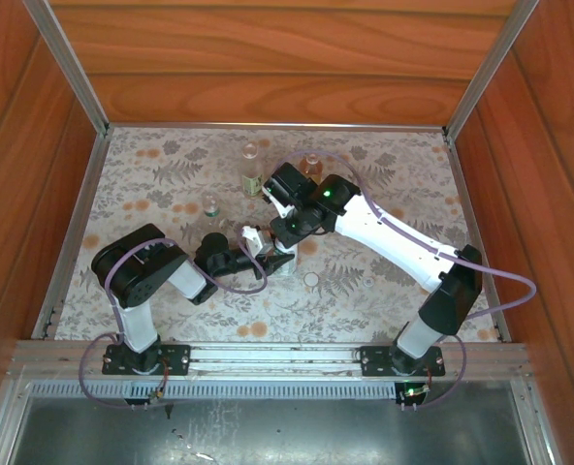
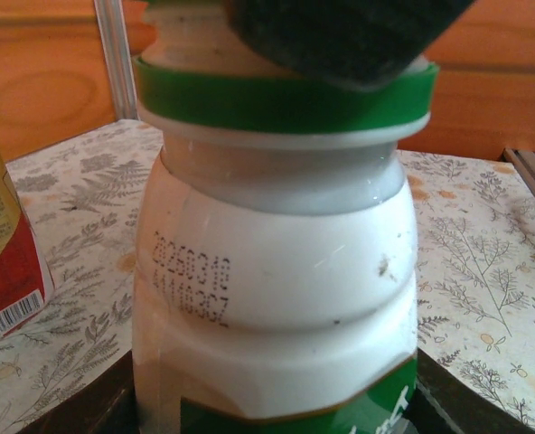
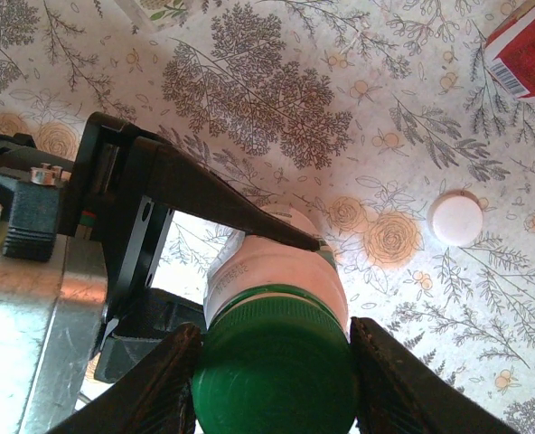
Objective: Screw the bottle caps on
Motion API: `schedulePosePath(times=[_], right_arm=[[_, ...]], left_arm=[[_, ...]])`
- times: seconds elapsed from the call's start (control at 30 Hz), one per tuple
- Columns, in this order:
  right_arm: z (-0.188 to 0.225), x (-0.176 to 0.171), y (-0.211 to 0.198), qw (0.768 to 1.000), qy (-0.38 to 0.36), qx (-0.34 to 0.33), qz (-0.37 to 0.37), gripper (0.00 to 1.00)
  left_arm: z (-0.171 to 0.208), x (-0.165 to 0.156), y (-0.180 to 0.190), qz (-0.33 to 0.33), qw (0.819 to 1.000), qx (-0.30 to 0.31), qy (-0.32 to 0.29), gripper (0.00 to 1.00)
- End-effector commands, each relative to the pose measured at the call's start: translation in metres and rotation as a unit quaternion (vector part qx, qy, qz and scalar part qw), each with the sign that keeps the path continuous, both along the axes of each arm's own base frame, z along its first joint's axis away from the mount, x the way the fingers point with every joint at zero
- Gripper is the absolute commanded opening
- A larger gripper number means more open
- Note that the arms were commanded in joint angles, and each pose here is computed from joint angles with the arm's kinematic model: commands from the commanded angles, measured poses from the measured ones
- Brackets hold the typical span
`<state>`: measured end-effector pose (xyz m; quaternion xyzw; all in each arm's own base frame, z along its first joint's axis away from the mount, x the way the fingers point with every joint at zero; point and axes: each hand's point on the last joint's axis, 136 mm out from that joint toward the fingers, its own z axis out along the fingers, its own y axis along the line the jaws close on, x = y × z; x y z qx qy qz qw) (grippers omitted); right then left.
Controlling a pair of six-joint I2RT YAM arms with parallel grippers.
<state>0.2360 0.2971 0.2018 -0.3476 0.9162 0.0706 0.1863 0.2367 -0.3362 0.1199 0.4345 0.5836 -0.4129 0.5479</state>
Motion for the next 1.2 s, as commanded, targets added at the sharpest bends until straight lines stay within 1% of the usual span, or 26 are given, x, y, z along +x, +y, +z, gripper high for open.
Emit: schedulePosePath(times=[0.0,0.17,0.27,0.3,0.37,0.53,0.63,0.7,0.8,0.87,1.17], right_arm=[[-0.008,-0.009,-0.010,0.999,0.017,-0.030,-0.002,0.46],[-0.003,-0.007,-0.007,1.000,0.012,-0.025,-0.003,0.46],[0.000,-0.006,-0.006,1.000,0.010,-0.024,-0.004,0.48],[0.001,-0.006,-0.006,1.000,0.009,-0.023,-0.005,0.50],[0.002,-0.007,-0.003,1.000,0.010,-0.012,-0.001,0.58],[0.021,-0.010,0.004,0.999,-0.009,0.044,0.006,0.71],[0.033,-0.011,0.003,0.996,-0.028,0.079,-0.001,0.75],[0.039,-0.009,-0.001,0.994,-0.048,0.097,-0.008,0.73],[0.037,-0.006,-0.009,0.993,-0.049,0.104,-0.023,0.63],[0.030,-0.002,-0.015,0.994,-0.040,0.094,-0.035,0.58],[0.005,0.008,-0.020,0.996,-0.015,0.067,-0.052,0.46]], left_arm=[[-0.014,-0.001,0.002,-0.003,1.000,0.018,0.014,0.51],[-0.013,-0.001,0.002,-0.004,1.000,0.017,0.013,0.51],[-0.013,-0.001,0.003,-0.004,1.000,0.017,0.014,0.51],[-0.013,-0.001,0.002,-0.004,1.000,0.017,0.014,0.51],[-0.013,-0.001,0.003,-0.003,1.000,0.017,0.014,0.51],[-0.012,-0.002,0.003,-0.004,1.000,0.016,0.014,0.51],[-0.012,-0.002,0.003,-0.003,1.000,0.016,0.013,0.51],[-0.011,-0.002,0.003,-0.004,1.000,0.015,0.013,0.51],[-0.011,-0.002,0.003,-0.004,1.000,0.015,0.013,0.51],[-0.011,-0.002,0.003,-0.005,1.000,0.014,0.013,0.51],[-0.009,-0.003,0.003,-0.004,1.000,0.013,0.012,0.51]])
